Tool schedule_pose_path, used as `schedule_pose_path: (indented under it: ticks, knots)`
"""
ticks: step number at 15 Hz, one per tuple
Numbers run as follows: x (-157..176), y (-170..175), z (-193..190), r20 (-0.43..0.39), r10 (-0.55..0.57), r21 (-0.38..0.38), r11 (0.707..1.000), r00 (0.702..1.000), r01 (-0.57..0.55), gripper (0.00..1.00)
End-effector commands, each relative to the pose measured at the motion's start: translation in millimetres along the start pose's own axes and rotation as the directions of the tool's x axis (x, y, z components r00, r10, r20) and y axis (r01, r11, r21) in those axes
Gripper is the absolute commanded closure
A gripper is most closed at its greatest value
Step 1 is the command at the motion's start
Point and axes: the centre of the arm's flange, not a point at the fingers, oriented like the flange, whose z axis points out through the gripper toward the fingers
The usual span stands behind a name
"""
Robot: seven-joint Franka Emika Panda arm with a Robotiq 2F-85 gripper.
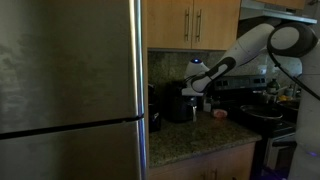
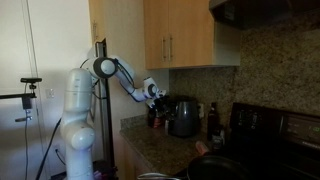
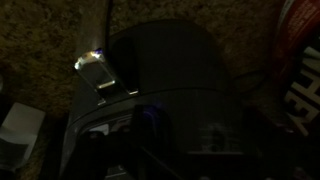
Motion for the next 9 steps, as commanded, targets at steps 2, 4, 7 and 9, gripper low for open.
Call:
schedule_pose_path:
  ticks: [2, 4, 7, 9]
  knots:
    - [-9.2, -30.3, -60.1, 0.119, -0.061, 0.184, 0.982, 0.991, 0.039, 0.0]
    - [-16.8, -47.3, -98.6, 0.157, -0.088, 0.221, 0.974, 0.984, 0.052, 0.0]
    - [-23.2, -65.1, -94.9, 0.163, -0.088, 0.222, 0.974, 0.983, 0.05, 0.0]
    - [-22.4, -60.9, -124.0, 0.172, -0.095, 0.21, 0.976, 0.98, 0.058, 0.0]
